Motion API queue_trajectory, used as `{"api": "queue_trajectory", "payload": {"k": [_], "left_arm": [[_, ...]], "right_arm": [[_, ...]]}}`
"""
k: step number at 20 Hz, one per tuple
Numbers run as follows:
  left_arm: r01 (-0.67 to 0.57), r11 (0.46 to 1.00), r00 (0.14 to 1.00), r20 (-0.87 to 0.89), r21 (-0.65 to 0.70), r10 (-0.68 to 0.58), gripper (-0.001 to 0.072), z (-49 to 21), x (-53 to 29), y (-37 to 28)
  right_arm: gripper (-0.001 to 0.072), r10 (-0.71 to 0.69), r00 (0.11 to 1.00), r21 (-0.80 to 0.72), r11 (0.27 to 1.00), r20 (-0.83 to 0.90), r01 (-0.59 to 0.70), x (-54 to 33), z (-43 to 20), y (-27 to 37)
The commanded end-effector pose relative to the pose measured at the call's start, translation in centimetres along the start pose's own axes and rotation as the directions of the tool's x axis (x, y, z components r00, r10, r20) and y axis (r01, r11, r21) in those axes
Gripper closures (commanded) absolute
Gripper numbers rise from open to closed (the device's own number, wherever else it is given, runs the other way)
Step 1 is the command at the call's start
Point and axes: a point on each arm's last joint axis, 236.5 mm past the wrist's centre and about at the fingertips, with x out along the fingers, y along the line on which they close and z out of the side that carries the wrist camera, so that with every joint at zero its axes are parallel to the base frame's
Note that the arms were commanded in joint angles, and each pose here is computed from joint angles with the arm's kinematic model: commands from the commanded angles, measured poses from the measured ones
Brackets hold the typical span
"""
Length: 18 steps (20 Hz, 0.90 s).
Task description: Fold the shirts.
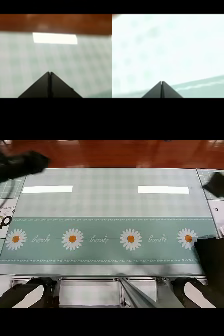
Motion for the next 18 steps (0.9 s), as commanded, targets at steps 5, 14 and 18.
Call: {"api": "queue_trajectory", "payload": {"k": [5, 14, 18], "left_arm": [[-0.278, 0.96, 0.825, -0.523, -0.042, 0.216, 0.068, -16.2, 4.1, 5.5], [-0.287, 0.957, 0.802, -0.557, -0.047, 0.213, 0.068, -17.9, 4.4, 5.9], [-0.287, 0.957, 0.802, -0.557, -0.047, 0.213, 0.068, -17.9, 4.4, 5.9]], "right_arm": [[0.0684, -0.357, 0.85, -0.354, 0.909, -0.387, 0.221, 10.6, -11.5, 0.5], [0.0684, -0.34, 0.856, -0.336, 0.918, -0.389, 0.212, 10.8, -11.6, 0.8], [0.0684, -0.34, 0.856, -0.336, 0.918, -0.389, 0.212, 10.8, -11.6, 0.8]]}}
